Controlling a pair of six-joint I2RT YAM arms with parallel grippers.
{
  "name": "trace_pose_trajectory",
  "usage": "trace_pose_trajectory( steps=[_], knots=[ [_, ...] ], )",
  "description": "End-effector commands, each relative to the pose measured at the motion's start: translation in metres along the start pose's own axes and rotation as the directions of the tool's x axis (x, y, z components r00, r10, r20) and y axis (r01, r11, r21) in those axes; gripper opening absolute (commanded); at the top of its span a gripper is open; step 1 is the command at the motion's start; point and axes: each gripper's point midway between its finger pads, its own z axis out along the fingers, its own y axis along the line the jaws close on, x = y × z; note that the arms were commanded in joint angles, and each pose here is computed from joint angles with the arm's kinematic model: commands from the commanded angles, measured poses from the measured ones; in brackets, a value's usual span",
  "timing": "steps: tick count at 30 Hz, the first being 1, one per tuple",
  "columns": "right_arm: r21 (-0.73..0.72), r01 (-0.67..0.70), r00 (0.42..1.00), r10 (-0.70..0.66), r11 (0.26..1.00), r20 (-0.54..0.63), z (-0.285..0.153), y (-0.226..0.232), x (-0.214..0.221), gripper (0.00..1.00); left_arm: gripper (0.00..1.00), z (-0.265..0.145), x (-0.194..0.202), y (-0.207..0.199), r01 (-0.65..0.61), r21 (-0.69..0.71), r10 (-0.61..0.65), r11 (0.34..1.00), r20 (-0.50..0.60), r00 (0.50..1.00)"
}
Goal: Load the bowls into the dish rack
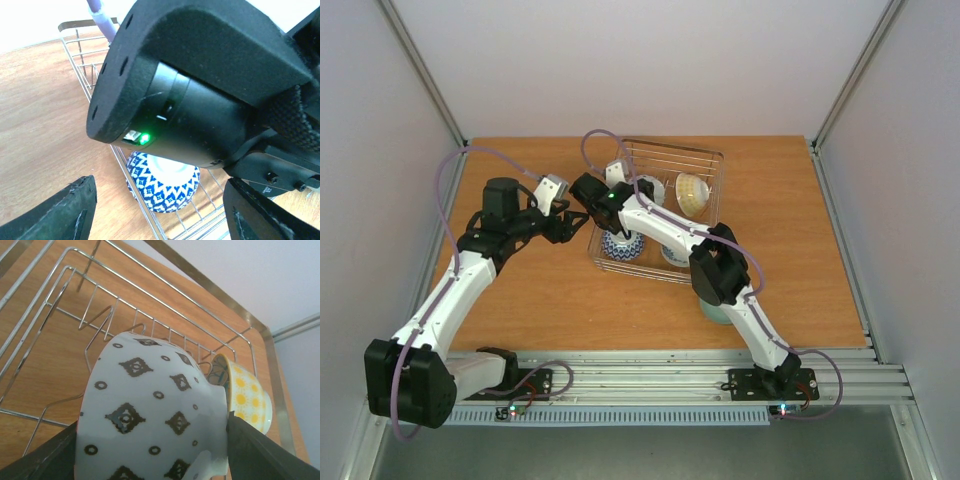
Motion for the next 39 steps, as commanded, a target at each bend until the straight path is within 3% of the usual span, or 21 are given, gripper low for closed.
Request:
trace_pose_trajectory(
  steps=[1, 12, 23, 39],
  knots=[
    [0.111, -0.090, 0.992, 0.079, 0.990, 0.098, -0.018, -0.046, -0.030, 0.01, 0.70, -0.002, -0.011, -0.002, -0.032, 0.007, 0.031, 0.999, 0.051, 0.998],
    [0.107, -0.090, 0.983, 0.071, 0.990, 0.171, -0.017, -0.045, -0.053, 0.01, 0.71, -0.002, -0.011, -0.002, -0.036, 0.006, 0.035, 0.999, 0.051, 0.998],
    [0.108, -0.064, 0.991, 0.051, 0.992, 0.122, 0.022, -0.036, -0.050, 0.02, 0.70, -0.002, -0.010, -0.002, -0.034, 0.008, 0.033, 0.999, 0.048, 0.998],
    [0.059, -0.032, 0.996, 0.027, 0.998, 0.081, 0.032, -0.006, -0.033, 0.03, 0.70, -0.001, -0.009, 0.000, -0.033, 0.005, 0.033, 0.999, 0.043, 0.999]
  ],
)
